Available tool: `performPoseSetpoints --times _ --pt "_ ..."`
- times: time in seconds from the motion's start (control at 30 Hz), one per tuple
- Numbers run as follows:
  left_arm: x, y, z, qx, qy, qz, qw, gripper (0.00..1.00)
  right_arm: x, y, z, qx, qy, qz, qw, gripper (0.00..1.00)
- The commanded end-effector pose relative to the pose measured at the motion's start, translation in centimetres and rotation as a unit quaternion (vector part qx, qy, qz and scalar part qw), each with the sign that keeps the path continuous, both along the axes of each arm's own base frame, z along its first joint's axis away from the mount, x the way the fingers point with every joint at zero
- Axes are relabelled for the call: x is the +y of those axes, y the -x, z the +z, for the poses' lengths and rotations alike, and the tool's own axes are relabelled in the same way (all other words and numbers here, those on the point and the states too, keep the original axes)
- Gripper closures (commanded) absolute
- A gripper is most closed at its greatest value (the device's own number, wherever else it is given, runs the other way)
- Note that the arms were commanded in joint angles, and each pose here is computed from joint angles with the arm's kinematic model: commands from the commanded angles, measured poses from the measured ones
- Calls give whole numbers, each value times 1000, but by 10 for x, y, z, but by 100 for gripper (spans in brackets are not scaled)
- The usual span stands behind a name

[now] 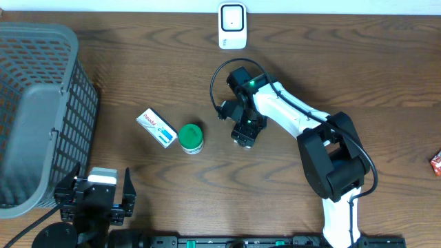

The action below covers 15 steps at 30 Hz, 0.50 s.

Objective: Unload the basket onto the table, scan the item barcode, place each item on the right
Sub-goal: 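Lift the orange box with the right gripper and turn it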

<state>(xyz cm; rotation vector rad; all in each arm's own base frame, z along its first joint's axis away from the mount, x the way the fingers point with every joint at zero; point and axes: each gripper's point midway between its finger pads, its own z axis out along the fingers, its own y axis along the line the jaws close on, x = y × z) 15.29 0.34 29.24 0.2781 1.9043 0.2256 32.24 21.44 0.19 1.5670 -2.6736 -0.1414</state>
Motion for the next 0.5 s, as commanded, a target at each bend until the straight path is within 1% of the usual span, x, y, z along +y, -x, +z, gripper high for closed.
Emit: performPoseSetpoints --times 0.0,0.07,0.17,0.2,0.23,0.27,0.47 --pt "0 0 -1 2 6 1 1000 14 -2 3 -11 17 5 -27 999 31" --pt "0 0 -1 2 6 1 1000 14 -2 2 -11 15 6 -37 999 32" --pt "0 0 -1 2 6 1 1000 14 -2 -2 -12 7 11 -77 997 31" --pt "0 0 -1 2 6 1 1000 14 -2 -3 -12 6 11 -94 995 30" --pt "0 0 -1 2 6 1 1000 14 -1 -3 -12 7 11 -111 994 27" --pt "0 0 -1 2 6 1 1000 14 -1 -4 -11 7 12 -125 992 27" --pt "0 0 -1 2 6 1 1000 14 2 -5 -3 15 22 -236 971 28"
